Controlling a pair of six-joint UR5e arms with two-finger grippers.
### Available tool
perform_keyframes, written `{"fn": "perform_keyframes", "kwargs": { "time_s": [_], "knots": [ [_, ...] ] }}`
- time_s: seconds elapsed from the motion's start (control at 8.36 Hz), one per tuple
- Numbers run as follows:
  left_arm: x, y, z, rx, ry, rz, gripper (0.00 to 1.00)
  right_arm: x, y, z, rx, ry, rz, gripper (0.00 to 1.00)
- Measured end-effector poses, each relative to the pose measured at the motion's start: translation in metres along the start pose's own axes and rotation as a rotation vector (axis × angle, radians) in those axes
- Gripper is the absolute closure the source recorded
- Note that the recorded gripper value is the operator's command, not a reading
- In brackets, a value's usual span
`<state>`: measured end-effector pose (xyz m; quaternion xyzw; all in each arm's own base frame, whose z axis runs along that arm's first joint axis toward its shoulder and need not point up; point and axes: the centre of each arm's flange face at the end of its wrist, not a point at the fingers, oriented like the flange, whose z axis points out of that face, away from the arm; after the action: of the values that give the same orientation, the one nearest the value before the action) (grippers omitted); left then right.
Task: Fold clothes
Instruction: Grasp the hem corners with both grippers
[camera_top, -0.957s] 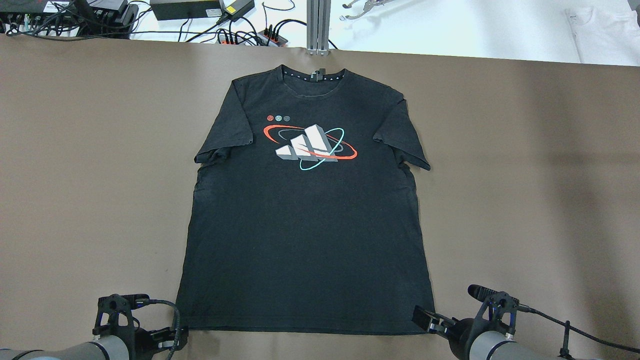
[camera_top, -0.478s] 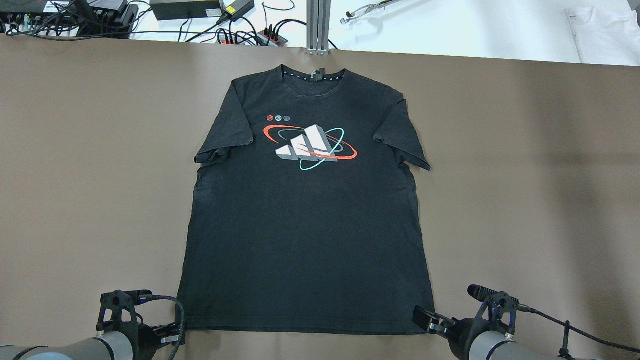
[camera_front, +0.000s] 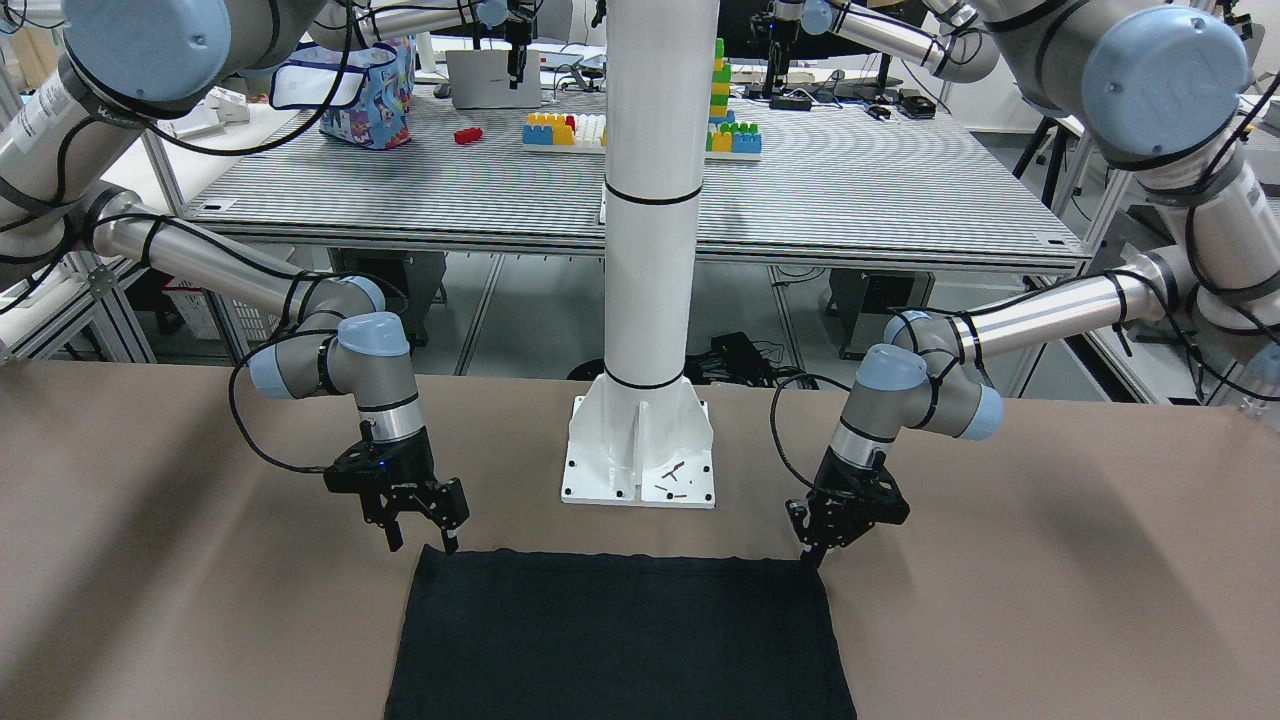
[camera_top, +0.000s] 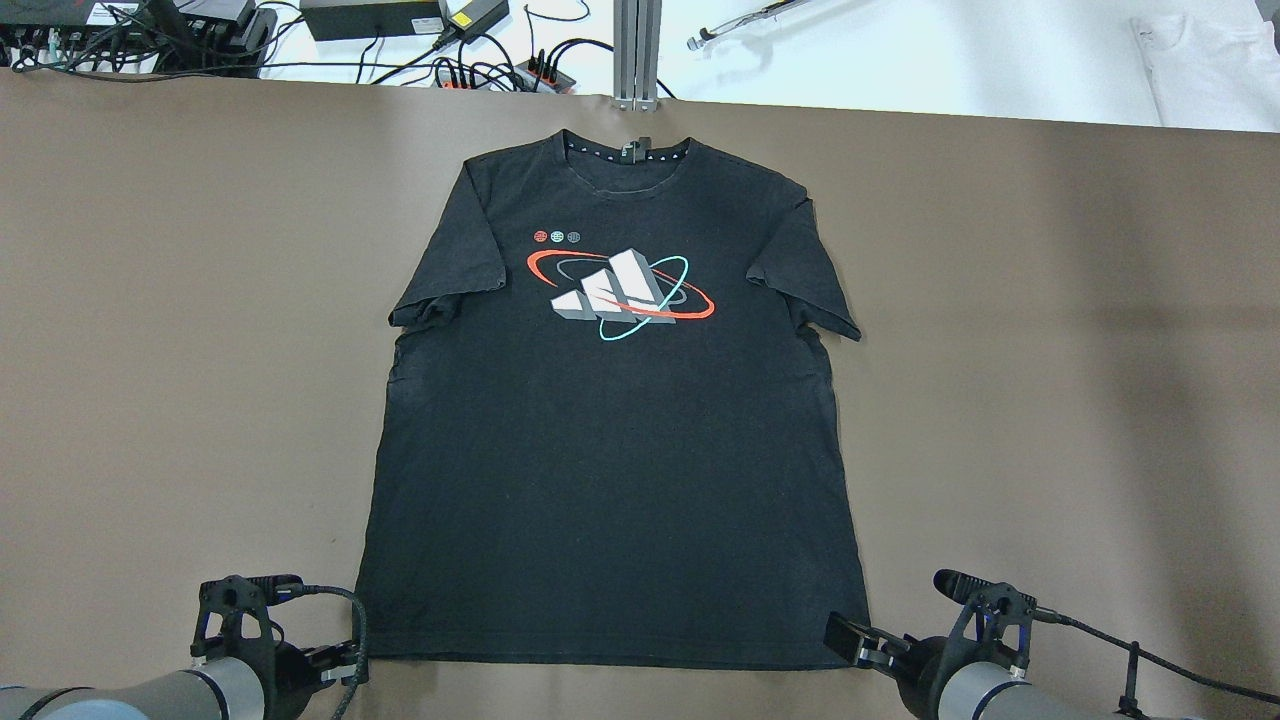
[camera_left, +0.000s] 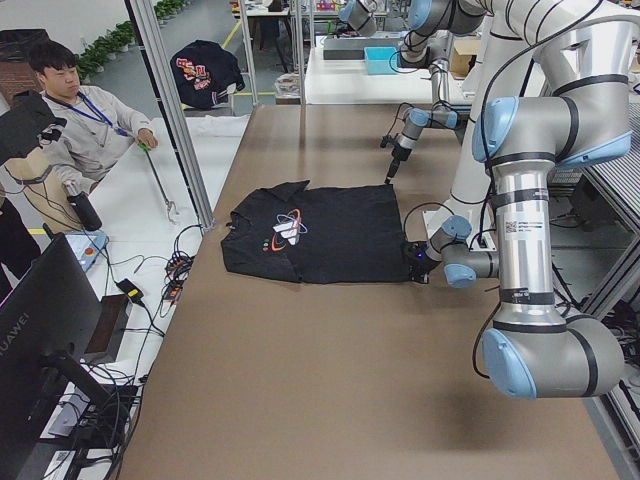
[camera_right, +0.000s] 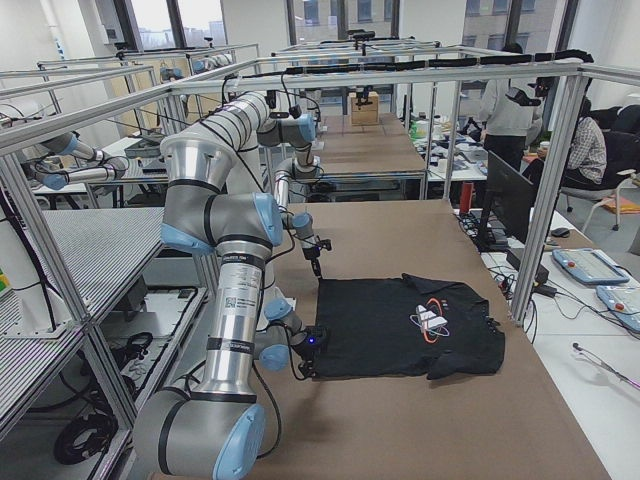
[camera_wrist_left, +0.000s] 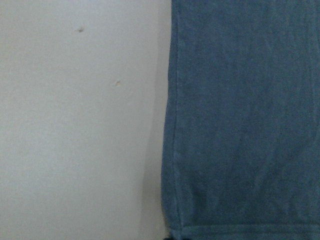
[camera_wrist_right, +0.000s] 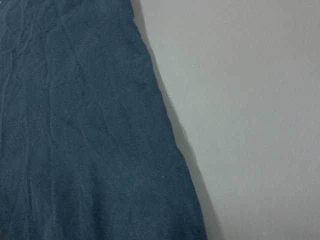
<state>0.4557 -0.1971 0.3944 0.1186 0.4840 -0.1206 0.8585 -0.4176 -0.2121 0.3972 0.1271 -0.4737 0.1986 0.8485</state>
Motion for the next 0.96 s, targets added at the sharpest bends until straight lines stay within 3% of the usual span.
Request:
{"fn": "perform_keyframes", "kwargs": {
  "time_s": [0.36,0.48,0.72,0.84,0.96],
  "knots": [
    [-0.001,-0.001,0.000,0.002,-0.001,0.003,1.00,0.002,0.000,0.002,0.001,0.014,-0.005,0.10],
    [-0.001,-0.001,0.000,0.002,-0.001,0.005,1.00,0.005,0.001,0.005,0.006,0.043,-0.016,0.18],
    [0.000,-0.001,0.000,0.003,0.000,0.005,1.00,0.011,0.003,0.011,0.019,0.082,-0.029,0.51],
    [0.000,0.000,0.000,0.002,0.001,0.005,1.00,0.012,0.007,0.014,0.027,0.088,-0.037,0.57],
    [0.001,0.000,0.000,0.001,0.001,0.005,1.00,0.012,0.011,0.016,0.030,0.088,-0.042,0.57]
  ]
}}
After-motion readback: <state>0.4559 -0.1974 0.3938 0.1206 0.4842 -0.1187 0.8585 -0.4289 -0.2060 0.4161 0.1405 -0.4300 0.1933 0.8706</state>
